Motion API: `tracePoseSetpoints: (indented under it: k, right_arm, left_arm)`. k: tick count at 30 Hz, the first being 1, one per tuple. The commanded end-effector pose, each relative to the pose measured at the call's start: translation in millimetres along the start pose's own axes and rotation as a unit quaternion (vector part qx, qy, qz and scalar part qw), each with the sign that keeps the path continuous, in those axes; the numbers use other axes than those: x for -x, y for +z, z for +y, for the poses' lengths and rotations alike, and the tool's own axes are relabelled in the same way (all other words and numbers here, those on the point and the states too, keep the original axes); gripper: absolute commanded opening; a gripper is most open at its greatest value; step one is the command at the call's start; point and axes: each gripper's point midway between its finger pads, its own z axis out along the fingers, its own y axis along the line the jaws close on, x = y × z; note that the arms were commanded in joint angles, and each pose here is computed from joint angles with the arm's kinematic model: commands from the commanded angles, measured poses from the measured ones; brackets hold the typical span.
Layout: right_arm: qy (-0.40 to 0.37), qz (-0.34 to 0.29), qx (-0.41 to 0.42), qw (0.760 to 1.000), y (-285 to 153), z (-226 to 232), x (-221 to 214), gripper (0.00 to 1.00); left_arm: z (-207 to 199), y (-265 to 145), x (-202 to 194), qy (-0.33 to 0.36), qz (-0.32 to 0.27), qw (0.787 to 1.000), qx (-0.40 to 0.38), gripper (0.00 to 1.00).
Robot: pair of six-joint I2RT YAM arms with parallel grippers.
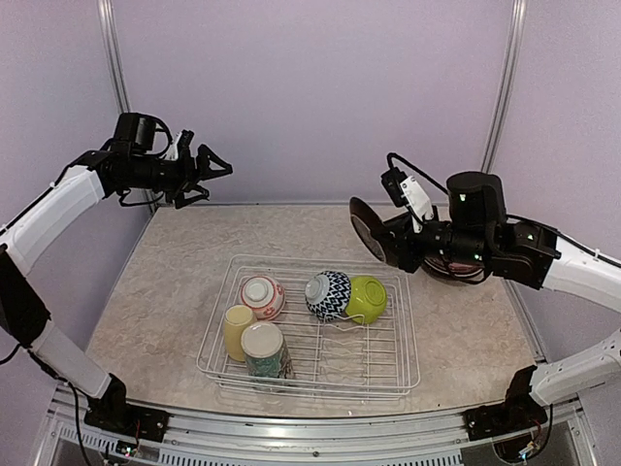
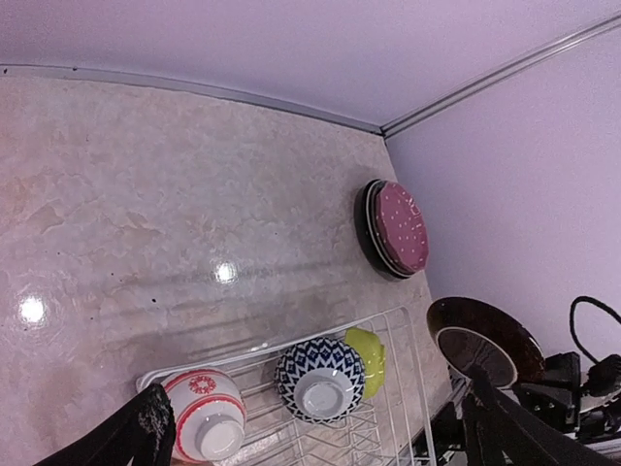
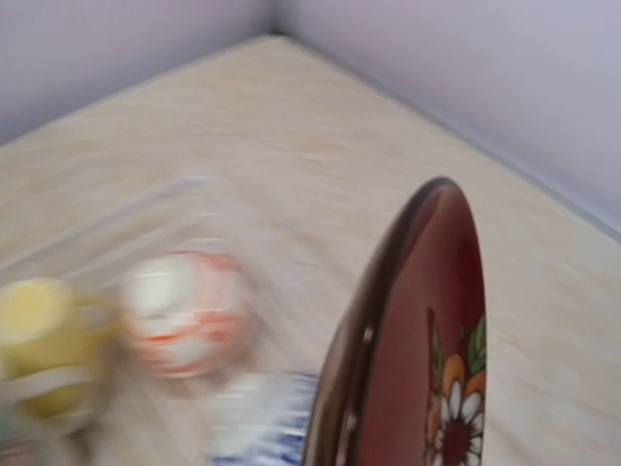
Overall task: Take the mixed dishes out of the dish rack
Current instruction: Place the plate with another plate.
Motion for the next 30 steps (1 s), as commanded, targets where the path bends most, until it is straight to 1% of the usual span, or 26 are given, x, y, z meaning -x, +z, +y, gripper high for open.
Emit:
tracePoseSetpoints:
  k: [1,3,5,10,15,18,22,26,30]
  right_arm:
    - [0.058,-0.064,-0.143,0.986,-29.9,-67.0,28.0,0.0]
    - [0.075,-0.058,-0.187,0.978,-36.0,-91.9,24.8,0.0]
    - [0.08,-0.051,-0.205,0.974,-36.8,-106.5,22.1,0.0]
    - [0.068,-0.032,-0.22,0.973,-24.2,-124.2,23.8,0.0]
    - [0.058,-0.008,-0.217,0.975,0.4,-134.3,24.4,0.0]
    - [0.06,0.009,-0.236,0.97,7.4,-144.9,16.1,0.0]
    - [0.069,0.042,-0.284,0.955,3.7,-168.8,-4.0,0.0]
    - [0.047,0.102,-0.347,0.931,-2.5,-191.5,-25.6,0.0]
    - [0.033,0.153,-0.395,0.905,-5.6,-215.4,-49.6,0.0]
  left_arm:
    - [-26.3,-38.1,26.6,-0.079,-0.042,0.991,-0.1,0.99]
    - [-26.6,-52.5,35.9,-0.113,-0.057,0.984,-0.128,0.99]
    - [-32.5,-68.3,42.0,-0.117,-0.075,0.98,-0.141,0.99]
    - [-35.9,-100.0,51.8,-0.123,-0.119,0.974,-0.15,0.99]
    - [-17.2,-116.6,63.9,-0.148,-0.137,0.967,-0.157,0.99]
    - [-8.3,-119.6,66.4,-0.15,-0.149,0.966,-0.15,0.99]
    - [0.0,-119.4,68.6,-0.128,-0.164,0.969,-0.136,0.99]
    - [13.0,-115.6,68.8,-0.083,-0.159,0.976,-0.12,0.99]
    - [38.1,-103.9,68.7,-0.084,-0.144,0.982,-0.089,0.99]
